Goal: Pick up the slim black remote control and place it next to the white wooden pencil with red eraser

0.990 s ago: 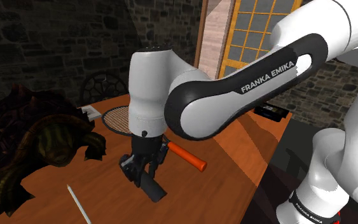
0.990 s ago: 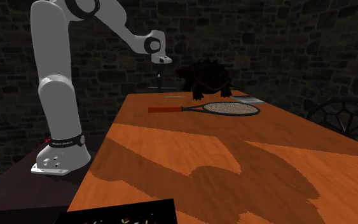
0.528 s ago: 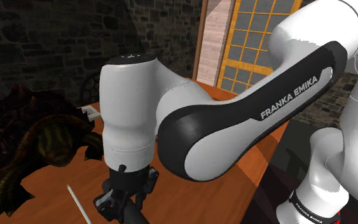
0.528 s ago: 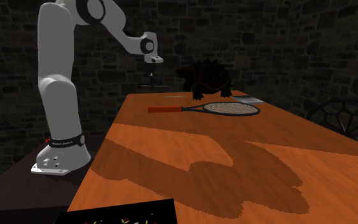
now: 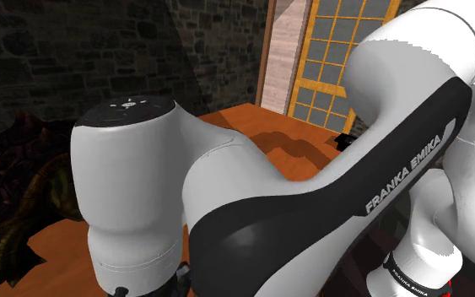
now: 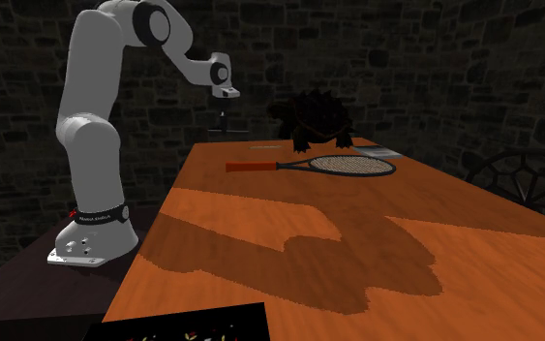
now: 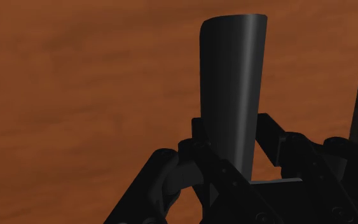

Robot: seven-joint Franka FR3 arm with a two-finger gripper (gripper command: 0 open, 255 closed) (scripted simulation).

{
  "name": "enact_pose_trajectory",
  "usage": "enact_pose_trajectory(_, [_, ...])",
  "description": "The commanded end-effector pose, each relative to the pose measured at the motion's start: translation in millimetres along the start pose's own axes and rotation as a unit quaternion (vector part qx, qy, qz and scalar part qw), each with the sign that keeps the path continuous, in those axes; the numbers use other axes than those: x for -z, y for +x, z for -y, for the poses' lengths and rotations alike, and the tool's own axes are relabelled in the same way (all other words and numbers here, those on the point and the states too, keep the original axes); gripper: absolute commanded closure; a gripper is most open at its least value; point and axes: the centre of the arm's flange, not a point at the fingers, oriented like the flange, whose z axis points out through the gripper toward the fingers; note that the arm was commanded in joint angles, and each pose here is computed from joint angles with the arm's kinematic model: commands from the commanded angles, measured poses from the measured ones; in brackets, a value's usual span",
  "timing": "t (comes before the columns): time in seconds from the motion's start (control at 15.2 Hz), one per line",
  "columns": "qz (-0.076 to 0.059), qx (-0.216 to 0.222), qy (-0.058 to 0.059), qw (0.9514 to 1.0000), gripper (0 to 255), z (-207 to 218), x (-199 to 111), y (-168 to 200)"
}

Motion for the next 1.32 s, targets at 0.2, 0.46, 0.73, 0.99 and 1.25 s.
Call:
enact_pose_trajectory(0.2, [0.000,0.000,0.000,1.0000,255,-1,-26,0])
enact_pose_trajectory(0.46, [0.000,0.000,0.000,1.0000,255,-3,-47,0])
enact_pose_trajectory(0.73, [0.000,0.000,0.000,1.0000,255,-5,-67,1])
enact_pose_trajectory(0.99, [0.000,0.000,0.000,1.0000,255,-5,-67,1])
enact_pose_trajectory(1.25, [0.000,0.000,0.000,1.0000,0,-4,-67,1])
